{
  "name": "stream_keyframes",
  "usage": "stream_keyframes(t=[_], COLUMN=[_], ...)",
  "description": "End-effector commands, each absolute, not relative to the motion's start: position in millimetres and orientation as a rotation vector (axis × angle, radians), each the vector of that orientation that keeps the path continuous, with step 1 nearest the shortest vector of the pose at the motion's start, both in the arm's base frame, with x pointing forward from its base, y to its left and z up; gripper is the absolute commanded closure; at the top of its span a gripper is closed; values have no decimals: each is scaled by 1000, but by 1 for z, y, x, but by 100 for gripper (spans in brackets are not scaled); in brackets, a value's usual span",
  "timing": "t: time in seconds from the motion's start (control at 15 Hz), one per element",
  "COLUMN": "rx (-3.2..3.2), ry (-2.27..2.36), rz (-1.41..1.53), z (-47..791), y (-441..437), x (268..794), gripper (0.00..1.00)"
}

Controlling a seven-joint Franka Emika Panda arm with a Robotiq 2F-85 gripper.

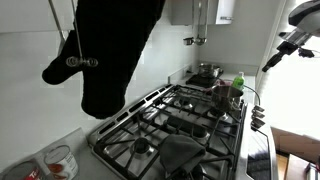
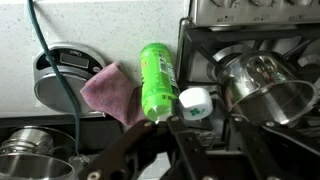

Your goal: Put the white lid on the green bottle.

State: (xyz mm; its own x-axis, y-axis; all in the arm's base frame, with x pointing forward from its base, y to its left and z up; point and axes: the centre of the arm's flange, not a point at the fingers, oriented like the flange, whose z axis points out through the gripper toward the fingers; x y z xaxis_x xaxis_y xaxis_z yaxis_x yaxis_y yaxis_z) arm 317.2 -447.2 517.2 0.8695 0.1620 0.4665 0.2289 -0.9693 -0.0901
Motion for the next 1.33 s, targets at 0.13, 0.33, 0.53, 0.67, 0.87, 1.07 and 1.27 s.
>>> stream_keyframes(t=[0.13, 0.33, 0.53, 0.67, 0.87, 1.07, 1.27], rx=[-2919, -2943, -2908, -2889, -2890, -2890, -2888], ry=[-297, -304, -272, -273, -294, -303, -314], rz=[-758, -839, -856, -846, -838, -849, -869], z=[521, 529, 522, 515, 504, 499, 499], y=[-453, -460, -453, -449, -447, -447, -447], x=[328, 349, 369, 379, 392, 404, 412], gripper=[92, 92, 92, 92, 92, 92, 92])
